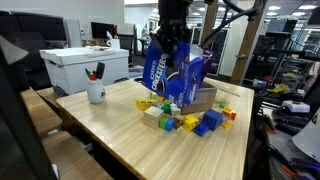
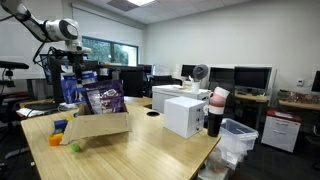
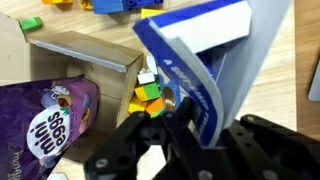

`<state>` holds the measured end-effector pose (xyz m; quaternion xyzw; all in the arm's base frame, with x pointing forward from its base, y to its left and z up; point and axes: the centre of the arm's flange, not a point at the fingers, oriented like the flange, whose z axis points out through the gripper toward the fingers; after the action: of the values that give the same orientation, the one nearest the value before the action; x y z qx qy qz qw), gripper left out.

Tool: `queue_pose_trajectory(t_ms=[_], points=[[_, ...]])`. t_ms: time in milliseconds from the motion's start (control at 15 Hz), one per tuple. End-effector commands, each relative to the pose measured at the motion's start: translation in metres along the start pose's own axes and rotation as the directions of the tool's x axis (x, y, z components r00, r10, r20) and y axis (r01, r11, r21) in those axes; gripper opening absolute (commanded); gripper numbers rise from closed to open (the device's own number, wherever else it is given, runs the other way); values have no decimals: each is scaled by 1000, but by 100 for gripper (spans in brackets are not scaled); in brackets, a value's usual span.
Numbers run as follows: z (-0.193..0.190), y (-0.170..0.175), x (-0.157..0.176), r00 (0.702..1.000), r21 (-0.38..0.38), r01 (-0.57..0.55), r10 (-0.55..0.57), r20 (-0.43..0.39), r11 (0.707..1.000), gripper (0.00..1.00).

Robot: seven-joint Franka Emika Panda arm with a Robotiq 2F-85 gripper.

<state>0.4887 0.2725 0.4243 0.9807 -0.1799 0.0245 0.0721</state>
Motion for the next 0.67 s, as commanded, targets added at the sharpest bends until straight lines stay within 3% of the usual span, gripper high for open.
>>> queue_pose_trajectory(t_ms=[0,600], points=[[-2,-3,-25,998,-4,63,-62,32,998,6],[21,-7,-87,988,-9,122,-121,92,992,6]])
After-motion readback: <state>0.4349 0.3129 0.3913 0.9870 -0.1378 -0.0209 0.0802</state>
